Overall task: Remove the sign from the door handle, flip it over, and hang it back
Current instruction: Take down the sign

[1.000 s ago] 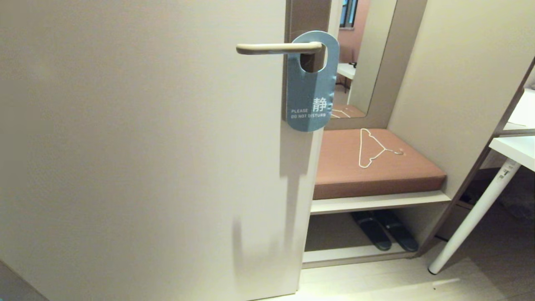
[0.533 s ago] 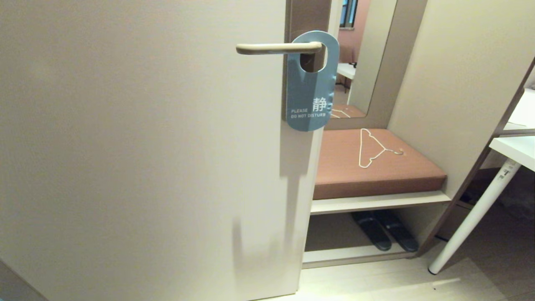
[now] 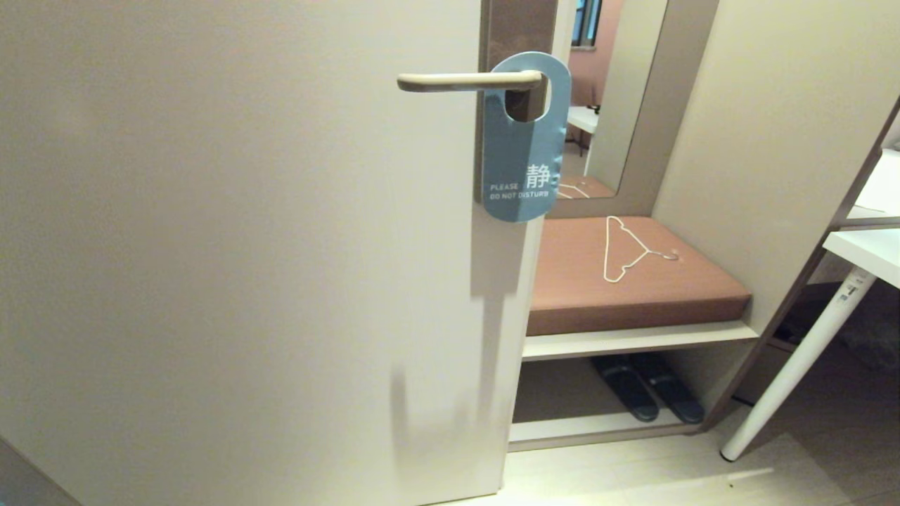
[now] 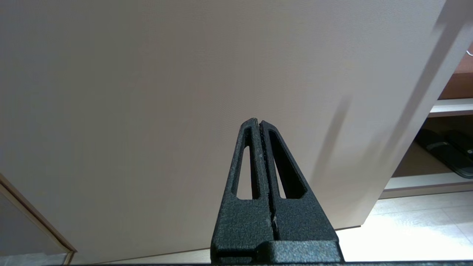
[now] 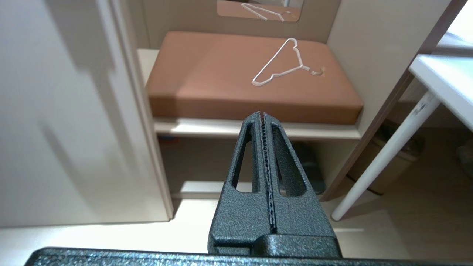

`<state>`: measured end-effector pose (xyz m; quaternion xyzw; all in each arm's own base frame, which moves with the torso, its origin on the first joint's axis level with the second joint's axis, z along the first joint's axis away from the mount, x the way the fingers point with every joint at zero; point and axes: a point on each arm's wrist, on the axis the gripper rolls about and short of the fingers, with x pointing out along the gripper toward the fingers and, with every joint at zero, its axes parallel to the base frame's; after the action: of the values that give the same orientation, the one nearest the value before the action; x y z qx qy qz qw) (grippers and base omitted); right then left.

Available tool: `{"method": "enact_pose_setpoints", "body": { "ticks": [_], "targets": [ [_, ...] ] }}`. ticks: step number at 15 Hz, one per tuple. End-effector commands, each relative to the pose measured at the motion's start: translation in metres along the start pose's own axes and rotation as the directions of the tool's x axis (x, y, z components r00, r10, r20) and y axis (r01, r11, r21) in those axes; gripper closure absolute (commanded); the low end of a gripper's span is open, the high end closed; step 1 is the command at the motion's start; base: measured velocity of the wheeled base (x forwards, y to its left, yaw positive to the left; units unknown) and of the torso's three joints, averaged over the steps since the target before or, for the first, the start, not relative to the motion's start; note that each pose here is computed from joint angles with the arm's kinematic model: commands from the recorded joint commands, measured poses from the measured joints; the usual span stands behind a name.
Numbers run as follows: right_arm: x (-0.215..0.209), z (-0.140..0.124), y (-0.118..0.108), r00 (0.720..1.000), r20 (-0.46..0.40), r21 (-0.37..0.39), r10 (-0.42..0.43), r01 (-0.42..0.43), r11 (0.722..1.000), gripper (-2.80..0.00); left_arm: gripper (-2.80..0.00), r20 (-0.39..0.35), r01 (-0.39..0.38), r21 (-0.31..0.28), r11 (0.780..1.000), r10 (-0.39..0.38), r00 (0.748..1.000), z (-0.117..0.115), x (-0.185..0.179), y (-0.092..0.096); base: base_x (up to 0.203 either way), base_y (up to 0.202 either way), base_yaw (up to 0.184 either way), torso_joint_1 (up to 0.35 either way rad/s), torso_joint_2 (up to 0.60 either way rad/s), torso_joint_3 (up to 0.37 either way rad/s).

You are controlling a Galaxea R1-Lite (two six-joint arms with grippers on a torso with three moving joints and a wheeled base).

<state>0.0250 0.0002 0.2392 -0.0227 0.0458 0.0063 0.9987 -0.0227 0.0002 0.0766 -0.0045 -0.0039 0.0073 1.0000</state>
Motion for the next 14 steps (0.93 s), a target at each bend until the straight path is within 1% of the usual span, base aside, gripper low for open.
{"method": "enact_pose_setpoints", "body": {
  "ticks": [1, 6, 11, 12, 14],
  "targets": [
    [0.039, 0.015, -0.001, 0.996, -0.093, 0.000, 0.002, -0.002, 1.000, 0.00, 0.00, 0.000, -0.001, 0.000, 1.000, 0.001, 1.000, 0.000, 0.000, 0.000, 0.000, 0.000, 0.000, 0.000, 0.00, 0.000],
    [0.119, 0.062, -0.005, 0.999, -0.042, -0.007, -0.016, 0.016, 1.000, 0.00, 0.00, 0.001, -0.001, 0.000, 1.000, 0.001, 1.000, 0.000, 0.000, 0.000, 0.000, 0.000, 0.000, 0.000, 0.00, 0.000],
    [0.173, 0.073, -0.013, 0.996, -0.082, -0.003, -0.031, 0.031, 1.000, 0.00, 0.00, 0.001, -0.001, 0.000, 1.000, 0.001, 1.000, 0.000, 0.000, 0.000, 0.000, 0.000, 0.000, 0.000, 0.00, 0.000],
    [0.183, 0.074, -0.015, 0.996, -0.088, 0.001, -0.014, 0.014, 1.000, 0.00, 0.00, 0.000, -0.001, 0.000, 1.000, 0.001, 1.000, 0.000, 0.000, 0.000, 0.000, 0.000, 0.000, 0.000, 0.00, 0.000],
    [0.194, 0.076, -0.019, 0.992, -0.087, 0.013, 0.097, -0.096, 0.995, 0.00, 0.00, 0.000, -0.001, 0.000, 1.000, 0.001, 1.000, 0.000, 0.000, 0.000, 0.000, 0.000, 0.000, 0.000, 0.00, 0.000]
  ]
}}
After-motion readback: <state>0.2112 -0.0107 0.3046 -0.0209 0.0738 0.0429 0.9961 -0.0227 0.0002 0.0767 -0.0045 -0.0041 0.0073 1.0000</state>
